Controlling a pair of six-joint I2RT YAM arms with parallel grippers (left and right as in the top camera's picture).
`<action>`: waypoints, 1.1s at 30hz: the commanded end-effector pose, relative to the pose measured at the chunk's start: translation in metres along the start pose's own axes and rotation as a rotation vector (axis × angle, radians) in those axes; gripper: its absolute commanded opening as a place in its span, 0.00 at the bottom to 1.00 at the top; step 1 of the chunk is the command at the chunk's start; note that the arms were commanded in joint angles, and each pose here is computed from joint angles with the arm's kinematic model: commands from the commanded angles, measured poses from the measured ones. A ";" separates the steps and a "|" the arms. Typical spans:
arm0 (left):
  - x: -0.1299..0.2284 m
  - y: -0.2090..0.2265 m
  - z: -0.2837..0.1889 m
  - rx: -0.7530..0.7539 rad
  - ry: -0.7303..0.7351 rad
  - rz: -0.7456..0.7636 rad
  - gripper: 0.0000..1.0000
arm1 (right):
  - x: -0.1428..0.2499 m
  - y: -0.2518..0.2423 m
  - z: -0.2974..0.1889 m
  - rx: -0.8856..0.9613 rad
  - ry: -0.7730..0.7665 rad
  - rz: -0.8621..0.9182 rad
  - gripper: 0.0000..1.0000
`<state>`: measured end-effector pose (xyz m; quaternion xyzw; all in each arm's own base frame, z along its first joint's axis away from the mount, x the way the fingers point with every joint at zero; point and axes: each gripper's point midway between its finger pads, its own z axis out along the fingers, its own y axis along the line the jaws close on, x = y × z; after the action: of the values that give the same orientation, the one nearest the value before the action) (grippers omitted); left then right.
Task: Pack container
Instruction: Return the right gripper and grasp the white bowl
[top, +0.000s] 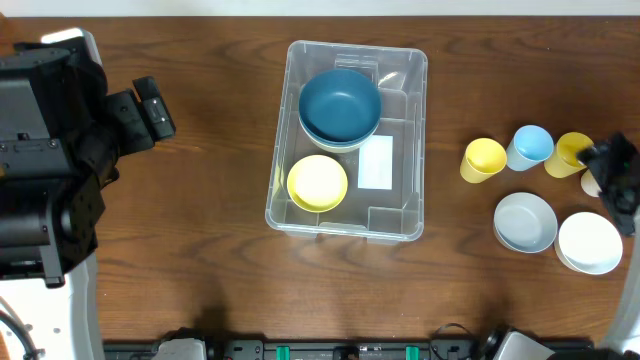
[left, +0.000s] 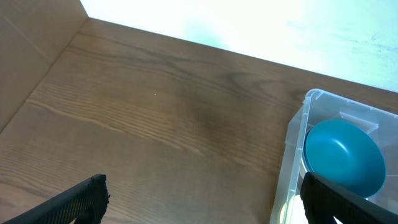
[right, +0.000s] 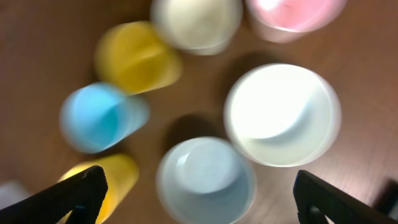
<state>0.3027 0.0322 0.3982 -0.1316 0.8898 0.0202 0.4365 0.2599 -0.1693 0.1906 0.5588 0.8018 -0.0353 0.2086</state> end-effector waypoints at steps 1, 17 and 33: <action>0.000 0.003 0.000 -0.014 -0.001 -0.004 0.98 | 0.002 -0.047 0.027 0.099 0.038 0.160 0.98; 0.000 0.003 0.000 -0.014 -0.001 -0.004 0.98 | 0.055 -0.144 0.129 0.213 0.111 0.401 0.85; 0.000 0.003 0.000 -0.014 -0.001 -0.004 0.98 | 0.066 -0.153 0.152 0.247 0.173 0.409 0.03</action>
<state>0.3028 0.0321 0.3982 -0.1315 0.8898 0.0201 0.4365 0.1522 -0.2121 -0.0014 0.7297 0.6788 -0.0347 0.0745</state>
